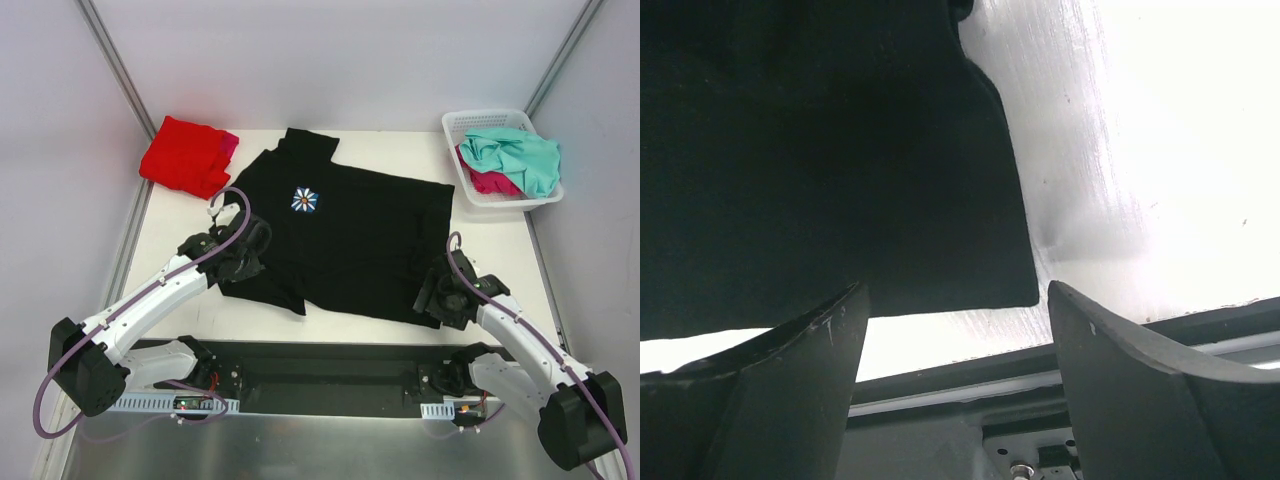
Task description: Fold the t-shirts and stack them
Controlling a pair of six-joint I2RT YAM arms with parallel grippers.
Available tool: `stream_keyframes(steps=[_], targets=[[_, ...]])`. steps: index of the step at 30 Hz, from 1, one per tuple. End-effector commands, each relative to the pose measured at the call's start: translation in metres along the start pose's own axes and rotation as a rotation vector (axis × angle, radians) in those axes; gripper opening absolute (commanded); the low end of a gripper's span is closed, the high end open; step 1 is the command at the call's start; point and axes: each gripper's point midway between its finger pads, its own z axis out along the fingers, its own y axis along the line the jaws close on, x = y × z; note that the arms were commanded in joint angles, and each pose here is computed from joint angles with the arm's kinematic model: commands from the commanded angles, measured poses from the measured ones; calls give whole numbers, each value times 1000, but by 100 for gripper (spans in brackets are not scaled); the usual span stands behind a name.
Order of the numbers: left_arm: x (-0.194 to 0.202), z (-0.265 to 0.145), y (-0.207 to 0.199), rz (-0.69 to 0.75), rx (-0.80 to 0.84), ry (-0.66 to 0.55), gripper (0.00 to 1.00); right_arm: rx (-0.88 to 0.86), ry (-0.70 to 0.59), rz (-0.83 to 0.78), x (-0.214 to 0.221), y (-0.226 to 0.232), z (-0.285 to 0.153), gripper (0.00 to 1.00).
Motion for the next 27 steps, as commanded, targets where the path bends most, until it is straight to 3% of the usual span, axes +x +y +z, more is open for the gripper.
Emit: stream_keyframes(steps=[1,6,27], targets=[[-3,0,7,3,-12,-21,0,-2,-15,-1,-4,0,-1,74],[-2,1,6,1,-16,-15,0,-7,-22,7,-2,-2,2,61],[-2,-1,7,4,-7,-20,0,42,-2,47,6,-12,7,66]])
